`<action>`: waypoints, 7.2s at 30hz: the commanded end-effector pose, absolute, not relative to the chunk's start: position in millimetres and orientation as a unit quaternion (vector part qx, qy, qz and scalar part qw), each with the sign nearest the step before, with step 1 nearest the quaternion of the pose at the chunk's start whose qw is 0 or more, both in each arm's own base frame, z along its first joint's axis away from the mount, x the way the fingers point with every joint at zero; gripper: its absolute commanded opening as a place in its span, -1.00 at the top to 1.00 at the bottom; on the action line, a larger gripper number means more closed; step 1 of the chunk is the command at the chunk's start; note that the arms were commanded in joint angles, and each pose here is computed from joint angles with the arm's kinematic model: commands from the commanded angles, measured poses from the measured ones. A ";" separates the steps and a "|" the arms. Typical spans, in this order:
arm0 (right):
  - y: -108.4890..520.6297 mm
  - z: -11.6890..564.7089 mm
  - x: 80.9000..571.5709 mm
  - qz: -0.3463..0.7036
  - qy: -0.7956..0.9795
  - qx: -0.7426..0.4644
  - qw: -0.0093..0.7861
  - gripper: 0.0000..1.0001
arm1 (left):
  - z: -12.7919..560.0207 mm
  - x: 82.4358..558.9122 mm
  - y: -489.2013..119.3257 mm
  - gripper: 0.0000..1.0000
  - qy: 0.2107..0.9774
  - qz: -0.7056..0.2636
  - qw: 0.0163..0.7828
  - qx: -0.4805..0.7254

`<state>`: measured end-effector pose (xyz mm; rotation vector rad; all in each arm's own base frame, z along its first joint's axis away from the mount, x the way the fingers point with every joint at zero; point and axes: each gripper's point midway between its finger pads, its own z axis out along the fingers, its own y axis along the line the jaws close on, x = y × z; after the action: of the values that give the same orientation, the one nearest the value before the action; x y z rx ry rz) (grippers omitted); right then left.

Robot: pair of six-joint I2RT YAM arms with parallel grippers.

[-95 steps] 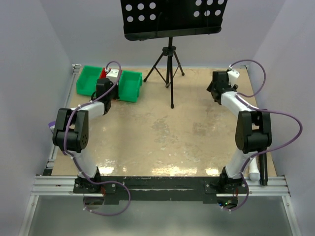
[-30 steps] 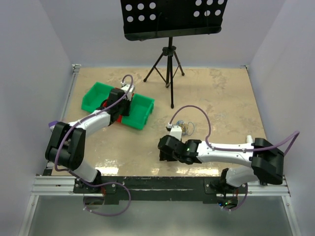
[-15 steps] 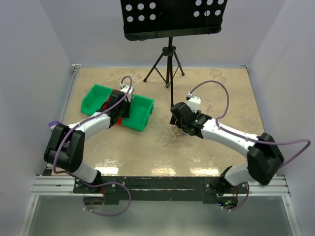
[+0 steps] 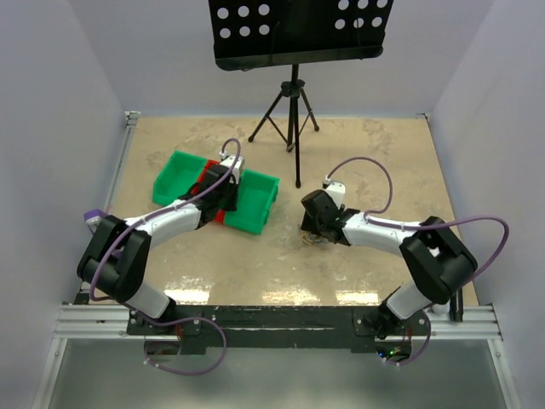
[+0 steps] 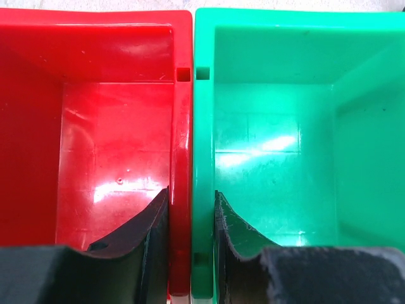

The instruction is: Untangle the cables

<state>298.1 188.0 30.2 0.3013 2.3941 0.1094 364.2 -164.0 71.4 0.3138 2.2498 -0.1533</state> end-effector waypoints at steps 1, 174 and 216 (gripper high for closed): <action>216.9 28.6 269.4 0.132 0.929 0.107 0.328 -0.14 | 61.1 360.7 -176.6 0.95 0.904 -0.102 0.405 0.088; 225.7 46.6 199.5 0.180 0.930 0.128 0.294 0.49 | 48.8 73.4 -288.5 0.06 0.427 -0.349 0.177 0.815; 187.1 147.1 203.1 0.214 0.879 0.190 0.381 1.00 | 201.4 180.6 -211.9 1.00 0.623 -0.244 0.373 0.643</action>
<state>191.5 190.1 111.0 0.4171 2.3502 0.5015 182.4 -213.2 178.6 1.7404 1.5869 -0.5842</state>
